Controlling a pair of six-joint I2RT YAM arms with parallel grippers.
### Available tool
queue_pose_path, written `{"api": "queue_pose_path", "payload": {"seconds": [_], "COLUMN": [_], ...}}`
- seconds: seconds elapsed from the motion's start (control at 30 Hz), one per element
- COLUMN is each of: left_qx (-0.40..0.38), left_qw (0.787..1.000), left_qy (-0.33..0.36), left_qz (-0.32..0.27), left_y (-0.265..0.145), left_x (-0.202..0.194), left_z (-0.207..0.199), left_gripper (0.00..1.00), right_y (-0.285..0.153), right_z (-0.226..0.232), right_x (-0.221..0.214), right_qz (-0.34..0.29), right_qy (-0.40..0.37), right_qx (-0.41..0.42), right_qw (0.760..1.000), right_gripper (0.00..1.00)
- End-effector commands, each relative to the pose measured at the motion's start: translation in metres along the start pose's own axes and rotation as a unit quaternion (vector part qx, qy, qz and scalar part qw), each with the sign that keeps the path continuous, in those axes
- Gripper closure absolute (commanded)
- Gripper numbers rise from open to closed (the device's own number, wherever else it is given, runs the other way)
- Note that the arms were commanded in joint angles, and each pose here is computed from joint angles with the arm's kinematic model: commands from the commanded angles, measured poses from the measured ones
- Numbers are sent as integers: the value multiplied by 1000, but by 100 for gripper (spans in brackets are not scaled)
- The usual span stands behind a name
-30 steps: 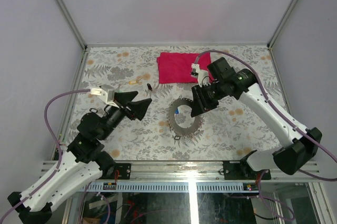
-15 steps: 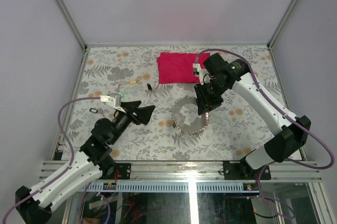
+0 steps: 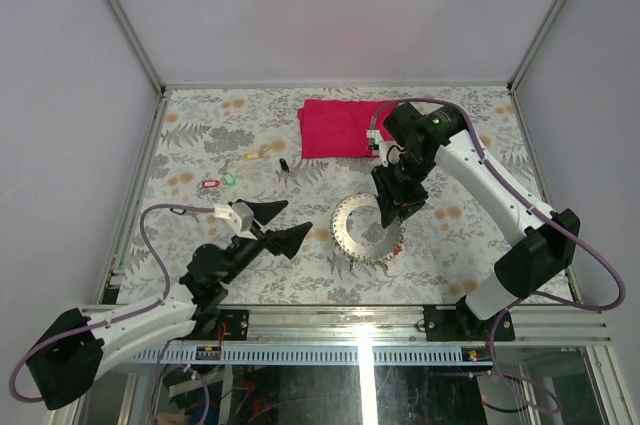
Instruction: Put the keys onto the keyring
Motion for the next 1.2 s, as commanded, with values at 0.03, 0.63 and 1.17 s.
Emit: {"api": "queue_pose_path", "payload": {"seconds": [0.03,0.63,1.17], "left_qx": [-64,-220,-212], "left_qw": [989,962,965], "left_qy": [90,115,118], "left_qz": [-101,-116,-97], "left_y": [-1,-19,-9], "left_x": [30,28,24], "left_z": [-17,-55,-54], "left_gripper": [15,52,67], "right_y": [-8,-9,-5], "right_z": [13,19,21], "right_x": [-6,-6,-11], "right_qz": [36,36,49], "right_qy": [1,-32,-45], "right_qx": [57,92,105], "right_qw": [998,995,992], "right_gripper": [100,100,100]}}
Point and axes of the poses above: each gripper's point midway between its finger pads, its own y axis out along the fingers, its own z axis along the line the jaws close on, x = y × z, the point moved 6 cm from there along -y, back along the fingers, and after that the axes turned 6 degrees about y, right-handed, at the moved point
